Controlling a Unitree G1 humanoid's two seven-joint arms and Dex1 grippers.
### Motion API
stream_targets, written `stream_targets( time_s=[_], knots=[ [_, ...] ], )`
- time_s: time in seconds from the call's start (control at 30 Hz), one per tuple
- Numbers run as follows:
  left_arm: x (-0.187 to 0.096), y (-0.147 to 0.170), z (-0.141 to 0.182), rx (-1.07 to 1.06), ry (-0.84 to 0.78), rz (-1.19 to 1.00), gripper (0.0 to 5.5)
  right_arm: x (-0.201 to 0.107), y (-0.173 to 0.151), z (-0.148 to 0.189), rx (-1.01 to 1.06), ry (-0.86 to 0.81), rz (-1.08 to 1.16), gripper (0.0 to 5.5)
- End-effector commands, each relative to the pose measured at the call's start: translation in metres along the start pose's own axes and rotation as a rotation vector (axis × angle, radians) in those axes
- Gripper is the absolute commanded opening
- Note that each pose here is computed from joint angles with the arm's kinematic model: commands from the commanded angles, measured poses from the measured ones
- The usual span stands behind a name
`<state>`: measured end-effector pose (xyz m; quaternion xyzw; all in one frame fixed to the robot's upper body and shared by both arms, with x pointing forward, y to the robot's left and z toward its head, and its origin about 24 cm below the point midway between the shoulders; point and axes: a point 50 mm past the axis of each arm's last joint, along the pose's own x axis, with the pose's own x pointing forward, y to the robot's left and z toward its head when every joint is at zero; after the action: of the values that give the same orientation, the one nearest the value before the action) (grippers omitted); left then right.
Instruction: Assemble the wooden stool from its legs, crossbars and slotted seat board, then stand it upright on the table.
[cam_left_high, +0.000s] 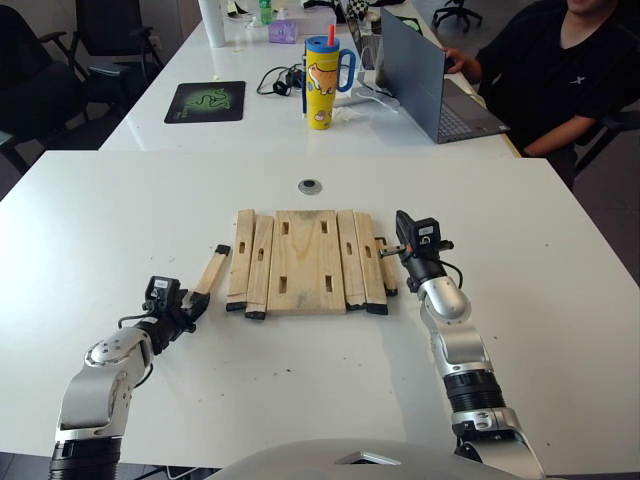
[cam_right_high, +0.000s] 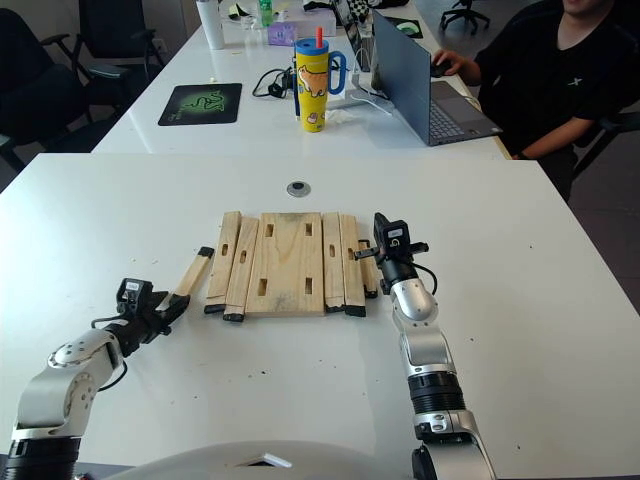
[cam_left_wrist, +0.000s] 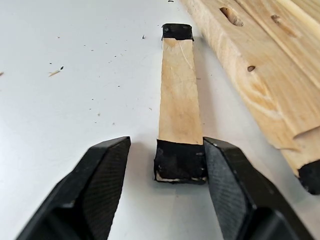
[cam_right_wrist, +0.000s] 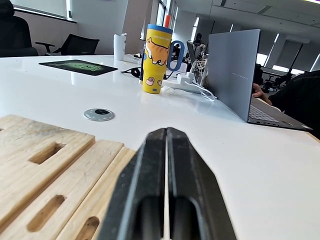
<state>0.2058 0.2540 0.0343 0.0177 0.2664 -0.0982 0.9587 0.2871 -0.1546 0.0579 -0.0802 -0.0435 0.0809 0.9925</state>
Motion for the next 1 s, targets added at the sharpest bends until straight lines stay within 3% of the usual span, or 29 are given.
stream_targets(
  time_s=[0.03, 0.17, 0.37, 0.53, 0.6, 0.77, 0.9, 1.0],
  knots=[
    [0.000, 0.002, 0.001, -0.010, 0.014, 0.003, 2.59, 0.002, 0.000, 0.002, -0.003, -0.004, -0.002, 0.00],
    [0.001, 0.002, -0.006, -0.008, 0.032, 0.001, 2.31, 0.003, 0.000, 0.003, -0.004, -0.006, -0.002, 0.00],
    [0.003, 0.002, -0.009, -0.015, 0.033, -0.002, 1.38, 0.005, 0.000, 0.005, -0.003, -0.014, 0.000, 0.00],
    [0.006, 0.000, 0.007, 0.028, -0.057, -0.005, 1.34, 0.010, 0.002, 0.013, 0.064, -0.014, 0.027, 0.00],
    [0.007, 0.000, 0.023, 0.066, -0.157, 0.013, 1.34, 0.014, 0.005, 0.019, 0.173, 0.007, 0.073, 0.25],
    [0.006, -0.016, 0.070, 0.170, -0.427, -0.026, 1.34, 0.018, 0.024, 0.042, 0.666, 0.137, 0.368, 0.97],
    [0.017, -0.046, 0.082, 0.211, -0.471, -0.173, 1.34, 0.012, 0.033, 0.059, 0.985, 0.207, 0.538, 1.63],
    [0.023, -0.072, 0.085, 0.233, -0.483, -0.299, 1.34, 0.010, 0.037, 0.064, 1.087, 0.246, 0.576, 2.11]
  ],
)
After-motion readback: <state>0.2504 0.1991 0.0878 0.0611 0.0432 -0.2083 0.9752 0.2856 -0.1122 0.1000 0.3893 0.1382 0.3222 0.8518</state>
